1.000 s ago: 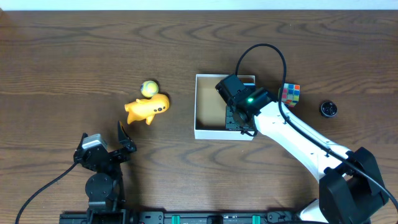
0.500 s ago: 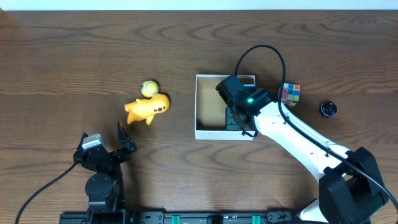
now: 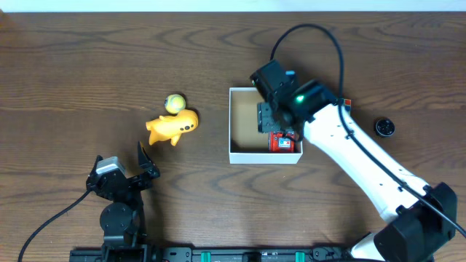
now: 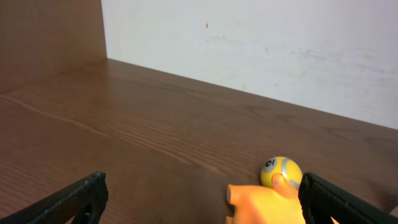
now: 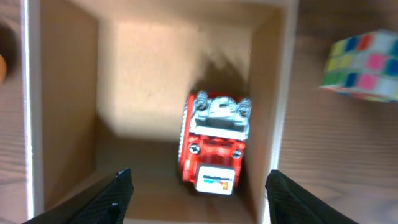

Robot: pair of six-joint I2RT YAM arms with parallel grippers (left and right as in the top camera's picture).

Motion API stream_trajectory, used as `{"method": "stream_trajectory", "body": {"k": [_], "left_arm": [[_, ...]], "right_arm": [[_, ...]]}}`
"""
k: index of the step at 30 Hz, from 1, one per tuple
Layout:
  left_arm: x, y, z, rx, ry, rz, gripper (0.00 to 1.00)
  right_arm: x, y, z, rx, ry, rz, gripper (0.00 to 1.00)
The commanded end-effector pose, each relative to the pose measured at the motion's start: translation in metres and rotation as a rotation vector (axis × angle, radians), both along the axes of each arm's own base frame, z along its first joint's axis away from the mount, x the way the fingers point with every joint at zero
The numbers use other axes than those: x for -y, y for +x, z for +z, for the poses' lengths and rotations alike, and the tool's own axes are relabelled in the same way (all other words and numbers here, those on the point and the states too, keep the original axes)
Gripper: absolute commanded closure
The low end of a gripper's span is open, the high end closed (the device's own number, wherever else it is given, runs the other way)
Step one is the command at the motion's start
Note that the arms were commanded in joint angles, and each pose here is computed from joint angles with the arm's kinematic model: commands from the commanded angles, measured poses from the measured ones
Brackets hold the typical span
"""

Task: Pack container
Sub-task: 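Move the right gripper to the Rubik's cube and grasp it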

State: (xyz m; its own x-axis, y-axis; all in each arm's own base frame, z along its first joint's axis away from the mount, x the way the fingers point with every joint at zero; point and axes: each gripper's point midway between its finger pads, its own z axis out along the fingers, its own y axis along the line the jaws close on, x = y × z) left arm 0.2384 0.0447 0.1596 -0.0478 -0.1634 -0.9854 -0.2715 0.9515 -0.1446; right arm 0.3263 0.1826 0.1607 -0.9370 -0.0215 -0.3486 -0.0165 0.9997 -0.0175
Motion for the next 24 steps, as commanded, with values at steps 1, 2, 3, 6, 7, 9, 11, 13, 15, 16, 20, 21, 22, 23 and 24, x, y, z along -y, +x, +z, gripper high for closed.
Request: {"method": "stream_trajectory", "body": {"k": [1, 2, 3, 6, 7, 9, 11, 13, 15, 16, 20, 21, 22, 23, 24], "left_arm": [[0.000, 0.000, -0.017, -0.042, 0.009, -0.003, 0.02], [0.000, 0.000, -0.017, -0.042, 0.009, -0.003, 0.02], [0.000, 0.000, -0.017, -0.042, 0.009, -0.003, 0.02], [0.000, 0.000, -0.017, -0.042, 0.009, -0.003, 0.02], [0.000, 0.000, -0.017, -0.042, 0.009, -0.003, 0.02], [0.000, 0.000, -0.017, -0.042, 0.009, -0.003, 0.02], [0.000, 0.000, -0.017, -0.042, 0.009, -0.003, 0.02], [0.000, 0.000, -0.017, -0.042, 0.009, -0.003, 0.02], [0.000, 0.000, -0.017, -0.042, 0.009, -0.003, 0.02], [0.000, 0.000, -0.017, -0.042, 0.009, -0.003, 0.02], [0.000, 0.000, -0.017, -0.042, 0.009, -0.003, 0.02], [0.000, 0.000, -0.017, -0.042, 0.009, -0.003, 0.02], [0.000, 0.000, -0.017, -0.042, 0.009, -0.003, 0.02], [0.000, 0.000, -0.017, -0.042, 0.009, -0.003, 0.02], [0.000, 0.000, -0.017, -0.042, 0.009, -0.003, 0.02]], "right_arm": [[0.029, 0.021, 0.028, 0.075, -0.060, -0.062, 0.25], [0.036, 0.024, 0.031, 0.081, -0.072, -0.081, 0.24], [0.046, 0.027, 0.033, 0.085, -0.084, -0.102, 0.22], [0.072, 0.036, 0.034, 0.080, -0.103, -0.143, 0.19], [0.081, 0.038, 0.033, 0.075, -0.106, -0.166, 0.19], [0.102, 0.041, 0.032, 0.064, -0.115, -0.211, 0.18], [0.124, 0.042, 0.032, 0.047, -0.129, -0.251, 0.18], [0.142, 0.042, 0.029, 0.027, -0.133, -0.294, 0.18], [0.152, 0.041, 0.025, 0.011, -0.117, -0.323, 0.18], [0.158, 0.041, 0.021, 0.004, -0.114, -0.343, 0.19], [0.169, 0.042, 0.001, -0.006, -0.103, -0.375, 0.18], [0.170, 0.042, -0.007, -0.010, -0.104, -0.379, 0.18], [0.172, 0.041, -0.014, -0.014, -0.105, -0.383, 0.18], [0.173, 0.041, -0.020, -0.015, -0.106, -0.386, 0.19], [0.174, 0.042, -0.026, -0.013, -0.105, -0.389, 0.18]]}}
